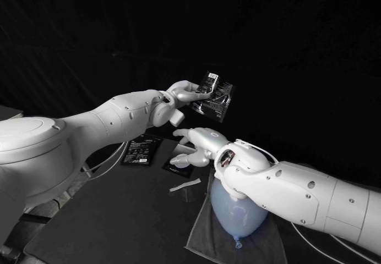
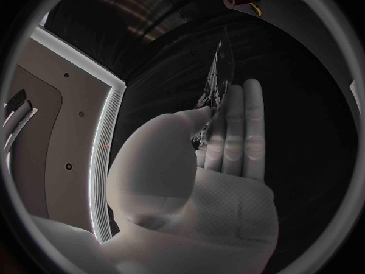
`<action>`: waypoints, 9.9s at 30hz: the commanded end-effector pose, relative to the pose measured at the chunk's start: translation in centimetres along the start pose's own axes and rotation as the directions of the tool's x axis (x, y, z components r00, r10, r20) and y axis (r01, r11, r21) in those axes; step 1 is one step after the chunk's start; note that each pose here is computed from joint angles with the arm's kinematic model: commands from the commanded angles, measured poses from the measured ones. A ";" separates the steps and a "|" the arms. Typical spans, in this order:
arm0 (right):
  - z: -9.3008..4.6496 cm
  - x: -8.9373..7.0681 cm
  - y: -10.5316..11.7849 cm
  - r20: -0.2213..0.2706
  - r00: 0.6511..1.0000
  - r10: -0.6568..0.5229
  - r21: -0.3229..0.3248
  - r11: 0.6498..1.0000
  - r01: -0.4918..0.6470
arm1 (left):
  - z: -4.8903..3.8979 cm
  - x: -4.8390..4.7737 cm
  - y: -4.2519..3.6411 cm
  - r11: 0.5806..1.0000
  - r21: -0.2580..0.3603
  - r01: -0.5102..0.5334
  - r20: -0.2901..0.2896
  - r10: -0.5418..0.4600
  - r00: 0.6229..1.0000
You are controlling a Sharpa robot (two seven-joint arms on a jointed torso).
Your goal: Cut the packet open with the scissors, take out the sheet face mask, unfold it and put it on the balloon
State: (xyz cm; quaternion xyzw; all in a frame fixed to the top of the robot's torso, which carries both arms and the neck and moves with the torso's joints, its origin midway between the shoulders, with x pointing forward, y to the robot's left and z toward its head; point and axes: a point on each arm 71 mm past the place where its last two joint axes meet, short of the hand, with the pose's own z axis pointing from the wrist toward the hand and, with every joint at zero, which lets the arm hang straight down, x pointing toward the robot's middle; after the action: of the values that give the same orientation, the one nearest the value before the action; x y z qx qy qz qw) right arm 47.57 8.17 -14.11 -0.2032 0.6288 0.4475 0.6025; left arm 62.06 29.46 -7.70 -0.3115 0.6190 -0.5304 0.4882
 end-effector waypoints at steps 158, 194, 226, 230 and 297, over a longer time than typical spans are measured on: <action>-13.9 -12.2 -11.9 0.390 0.877 0.279 0.147 0.922 -0.358 | -5.54 12.20 1.09 0.844 0.419 -0.334 -0.015 0.374 0.927; -14.0 -11.6 -10.3 0.375 0.921 -0.104 0.195 0.980 0.031 | -5.55 14.32 0.78 0.930 0.331 -0.161 -0.112 0.208 0.972; -16.0 -12.0 -10.9 0.394 0.916 0.072 0.179 0.972 -0.153 | -5.41 13.05 0.76 0.905 0.329 -0.270 0.051 0.268 0.962; -16.8 -13.0 -11.3 0.410 0.904 0.121 0.181 0.961 -0.211 | -5.38 12.96 0.70 0.883 0.346 -0.318 0.067 0.315 0.947; -10.9 -15.6 -8.4 0.043 0.990 -0.134 0.268 0.956 0.118 | -4.01 14.40 0.83 0.704 0.424 -0.570 0.066 0.604 0.795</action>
State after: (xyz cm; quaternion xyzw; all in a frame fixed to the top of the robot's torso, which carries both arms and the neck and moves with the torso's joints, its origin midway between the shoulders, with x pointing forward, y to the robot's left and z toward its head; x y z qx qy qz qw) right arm 51.04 -9.47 -3.43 -0.1379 0.6486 0.3334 0.6701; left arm 53.67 18.20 -12.64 0.0359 0.5694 -0.4779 0.6679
